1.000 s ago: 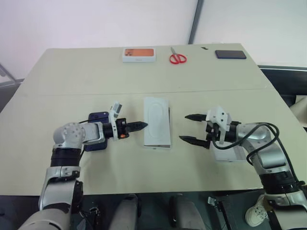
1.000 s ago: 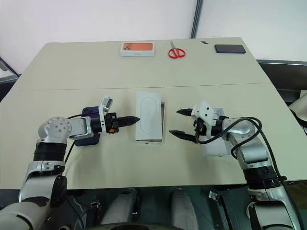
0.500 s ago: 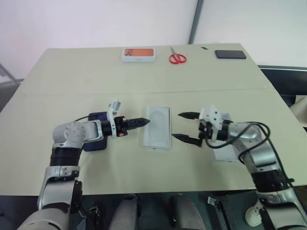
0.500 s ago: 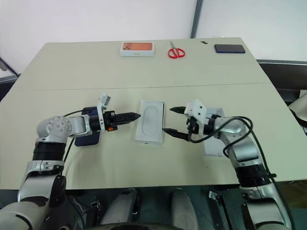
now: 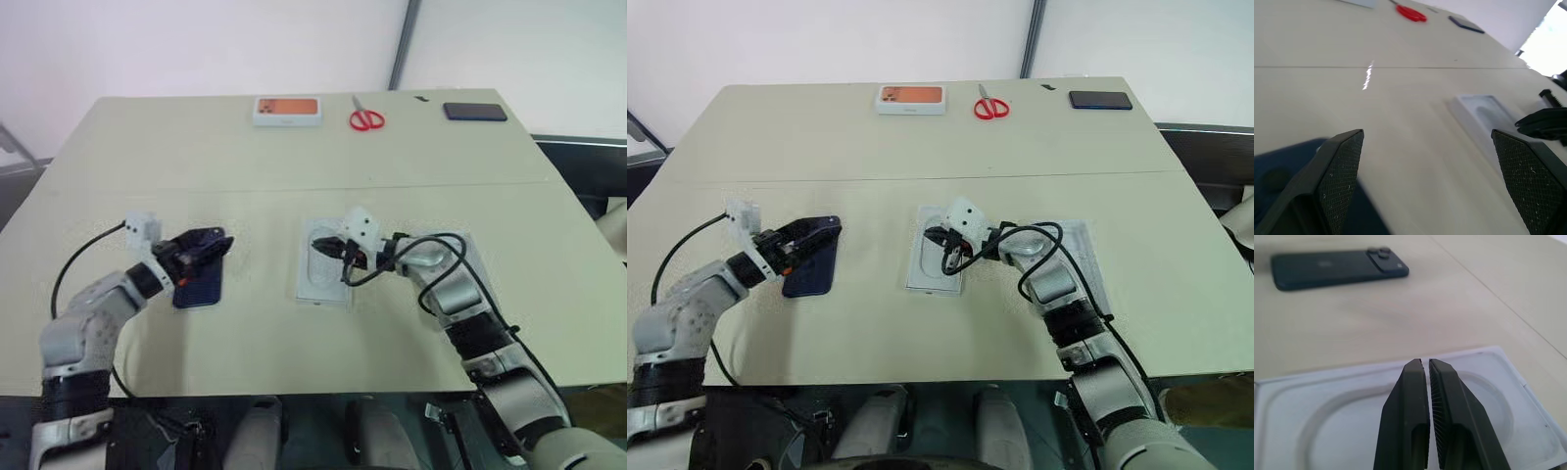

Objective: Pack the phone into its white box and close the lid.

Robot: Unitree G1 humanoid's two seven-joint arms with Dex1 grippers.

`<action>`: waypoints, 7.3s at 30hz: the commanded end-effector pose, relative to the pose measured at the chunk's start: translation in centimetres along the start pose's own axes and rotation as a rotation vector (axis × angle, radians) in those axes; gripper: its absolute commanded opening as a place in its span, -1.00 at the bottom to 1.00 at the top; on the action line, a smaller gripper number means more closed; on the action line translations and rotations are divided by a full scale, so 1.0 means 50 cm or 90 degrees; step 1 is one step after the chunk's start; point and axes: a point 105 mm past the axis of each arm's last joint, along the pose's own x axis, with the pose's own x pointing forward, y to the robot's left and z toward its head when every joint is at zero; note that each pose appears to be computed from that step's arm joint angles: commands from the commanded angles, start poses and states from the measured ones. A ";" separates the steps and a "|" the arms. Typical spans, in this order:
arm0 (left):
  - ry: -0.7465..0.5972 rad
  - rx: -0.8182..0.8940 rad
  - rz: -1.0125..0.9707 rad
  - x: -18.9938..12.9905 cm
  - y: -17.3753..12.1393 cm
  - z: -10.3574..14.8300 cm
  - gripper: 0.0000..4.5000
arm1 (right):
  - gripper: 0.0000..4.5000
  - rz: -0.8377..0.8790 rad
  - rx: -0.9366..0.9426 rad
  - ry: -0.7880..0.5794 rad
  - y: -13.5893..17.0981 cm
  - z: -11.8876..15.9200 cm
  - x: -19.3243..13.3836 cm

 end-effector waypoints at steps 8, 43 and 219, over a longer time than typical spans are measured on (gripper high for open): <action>-0.046 0.025 0.002 -0.010 -0.017 0.028 0.96 | -0.96 0.052 -0.047 0.069 0.009 -0.020 0.002; 0.138 -0.200 0.135 -0.098 0.125 -0.040 0.96 | -0.96 0.088 -0.141 -0.035 0.072 0.159 0.170; -0.053 -0.567 -0.142 -0.002 -0.032 -0.022 -1.00 | -0.06 0.223 -0.009 0.132 0.110 -0.029 -0.026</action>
